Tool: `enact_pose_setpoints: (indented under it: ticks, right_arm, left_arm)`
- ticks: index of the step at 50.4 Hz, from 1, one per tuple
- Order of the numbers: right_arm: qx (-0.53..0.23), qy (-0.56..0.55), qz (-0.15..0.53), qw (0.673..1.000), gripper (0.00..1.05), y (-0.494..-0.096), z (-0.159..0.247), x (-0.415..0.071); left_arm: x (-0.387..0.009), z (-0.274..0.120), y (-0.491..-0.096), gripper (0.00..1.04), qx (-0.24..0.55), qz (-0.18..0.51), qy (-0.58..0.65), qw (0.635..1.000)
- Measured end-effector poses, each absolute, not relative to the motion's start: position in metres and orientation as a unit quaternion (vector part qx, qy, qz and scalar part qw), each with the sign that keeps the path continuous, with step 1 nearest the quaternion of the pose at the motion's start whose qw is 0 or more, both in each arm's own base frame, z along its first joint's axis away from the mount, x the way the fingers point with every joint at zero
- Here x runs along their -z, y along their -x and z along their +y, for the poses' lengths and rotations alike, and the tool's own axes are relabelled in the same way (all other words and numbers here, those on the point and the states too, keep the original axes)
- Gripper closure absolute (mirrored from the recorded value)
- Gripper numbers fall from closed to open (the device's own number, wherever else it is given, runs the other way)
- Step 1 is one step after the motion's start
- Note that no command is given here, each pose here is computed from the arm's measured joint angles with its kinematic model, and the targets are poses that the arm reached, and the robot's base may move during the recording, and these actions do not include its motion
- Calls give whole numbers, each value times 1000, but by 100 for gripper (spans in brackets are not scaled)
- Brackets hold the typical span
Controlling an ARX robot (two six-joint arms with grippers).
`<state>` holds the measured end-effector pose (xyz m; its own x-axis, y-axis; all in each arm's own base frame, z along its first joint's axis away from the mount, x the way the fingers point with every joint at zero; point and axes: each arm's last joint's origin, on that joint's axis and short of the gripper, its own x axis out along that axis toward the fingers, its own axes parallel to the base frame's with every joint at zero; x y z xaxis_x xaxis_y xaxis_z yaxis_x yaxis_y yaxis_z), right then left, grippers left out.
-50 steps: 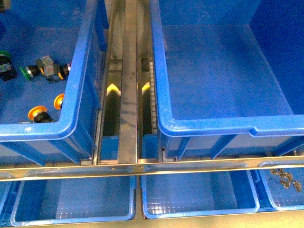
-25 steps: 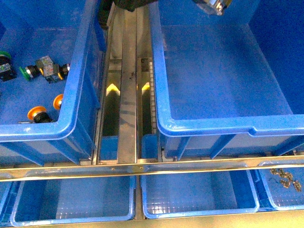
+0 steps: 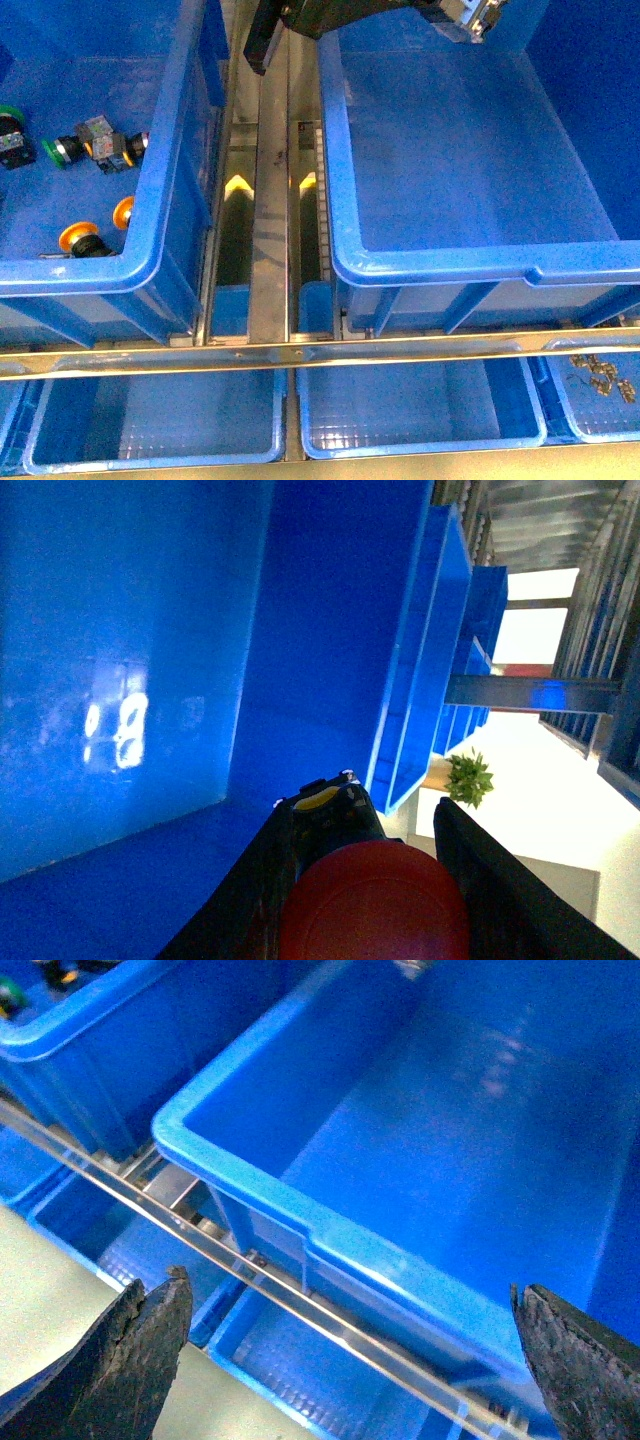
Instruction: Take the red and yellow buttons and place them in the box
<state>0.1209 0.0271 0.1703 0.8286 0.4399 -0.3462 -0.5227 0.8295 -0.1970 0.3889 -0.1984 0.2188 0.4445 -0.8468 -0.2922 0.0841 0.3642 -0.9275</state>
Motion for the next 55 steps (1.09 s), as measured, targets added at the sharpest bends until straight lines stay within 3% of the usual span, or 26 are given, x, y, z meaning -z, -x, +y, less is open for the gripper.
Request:
enact_pose_setpoints:
  ticks: [10,27,42,55]
  right_arm:
    - [-327,240,122,906,6,-162,52,-174]
    - [-366,321,109,867,6,-200,79,-162]
    - [-359,396,117,837,6,-244,81,-157]
    - [-310,440,118,834,6,-281,73,-164]
  left_arm:
    - [-220,-199,-389,71,323,416,467,710]
    - [-220,-200,-389,71,322,420,472,705]
    - [-216,-200,-386,71,318,424,473,704]
    - [-216,-198,-388,71,316,422,477,704]
